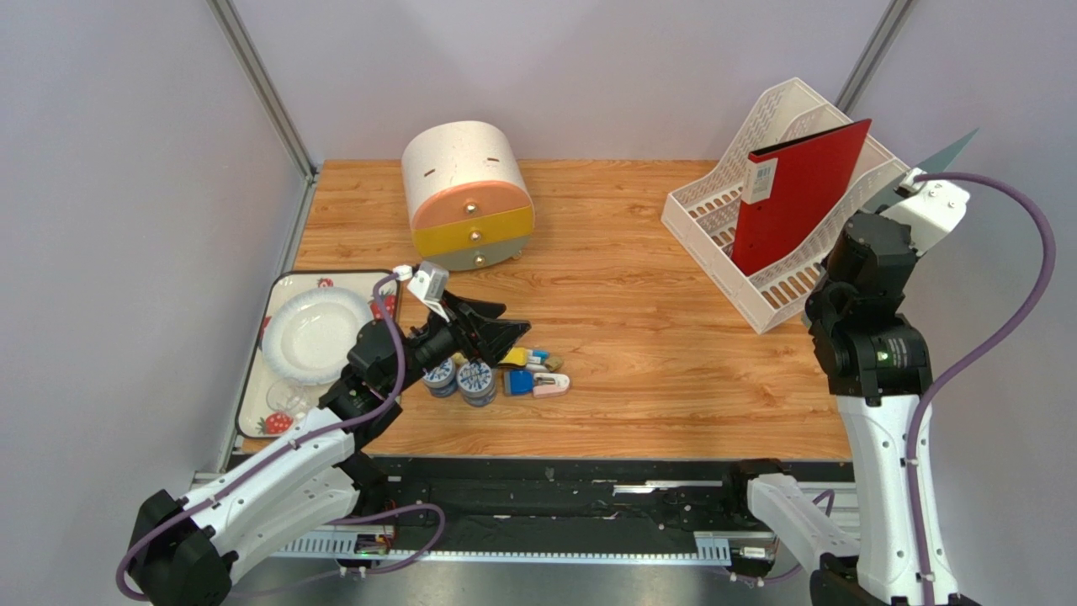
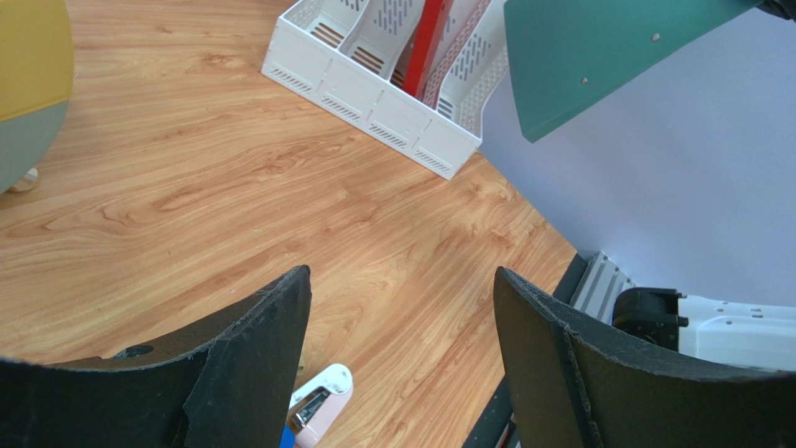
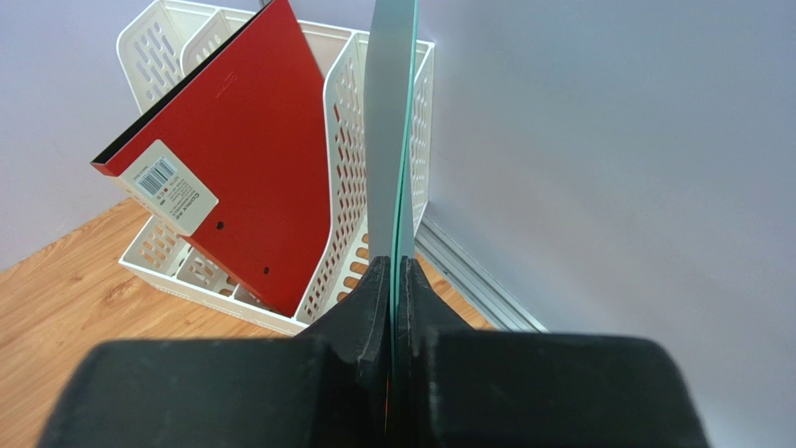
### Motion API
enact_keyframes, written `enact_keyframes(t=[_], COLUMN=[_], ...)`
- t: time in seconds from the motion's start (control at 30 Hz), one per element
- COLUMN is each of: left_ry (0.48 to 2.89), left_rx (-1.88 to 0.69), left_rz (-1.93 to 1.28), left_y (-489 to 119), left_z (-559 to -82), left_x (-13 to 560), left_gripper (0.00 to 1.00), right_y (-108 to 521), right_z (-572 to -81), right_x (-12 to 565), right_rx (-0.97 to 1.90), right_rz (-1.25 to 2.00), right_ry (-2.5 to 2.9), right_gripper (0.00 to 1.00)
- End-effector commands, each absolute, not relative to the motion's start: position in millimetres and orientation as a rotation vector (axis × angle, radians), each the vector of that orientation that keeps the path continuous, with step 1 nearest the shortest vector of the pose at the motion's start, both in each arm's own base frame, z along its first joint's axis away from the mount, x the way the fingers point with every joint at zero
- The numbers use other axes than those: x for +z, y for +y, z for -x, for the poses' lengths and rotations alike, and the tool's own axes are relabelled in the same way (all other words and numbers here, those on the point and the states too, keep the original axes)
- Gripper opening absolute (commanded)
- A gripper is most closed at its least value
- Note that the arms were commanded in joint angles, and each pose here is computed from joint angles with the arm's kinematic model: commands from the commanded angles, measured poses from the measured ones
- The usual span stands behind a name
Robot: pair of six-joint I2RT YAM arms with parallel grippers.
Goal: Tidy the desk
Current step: Place the folder in the storage box.
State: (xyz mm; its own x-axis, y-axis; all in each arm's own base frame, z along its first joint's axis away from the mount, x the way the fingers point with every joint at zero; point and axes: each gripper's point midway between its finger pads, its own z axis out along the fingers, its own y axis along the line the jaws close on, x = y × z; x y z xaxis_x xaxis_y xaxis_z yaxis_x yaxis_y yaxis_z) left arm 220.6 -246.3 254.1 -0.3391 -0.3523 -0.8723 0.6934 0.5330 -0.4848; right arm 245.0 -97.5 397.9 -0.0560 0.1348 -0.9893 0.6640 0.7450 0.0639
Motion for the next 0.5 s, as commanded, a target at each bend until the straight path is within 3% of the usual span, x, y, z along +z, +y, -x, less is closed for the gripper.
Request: enact_keyframes(t=[0.0,0.47], left_ry=[1.527,1.53], left_rx=[-1.086,-1.081], left_rz=[-0.303,-0.309], left_y=[-245.1,-247.5], left_z=[-224.4,-227.4], left_x=[271.1,271.5], left_gripper=[0.8,0.8], right_y=[-97.2,-122.7], right_z=[-261.8,-294.8], right_x=[406.4,403.5], right_rx=[-0.389,-0.401], right_rz=[-0.696,-0.874], right_ry=[1.535,1.46], right_gripper=[0.0,0.0])
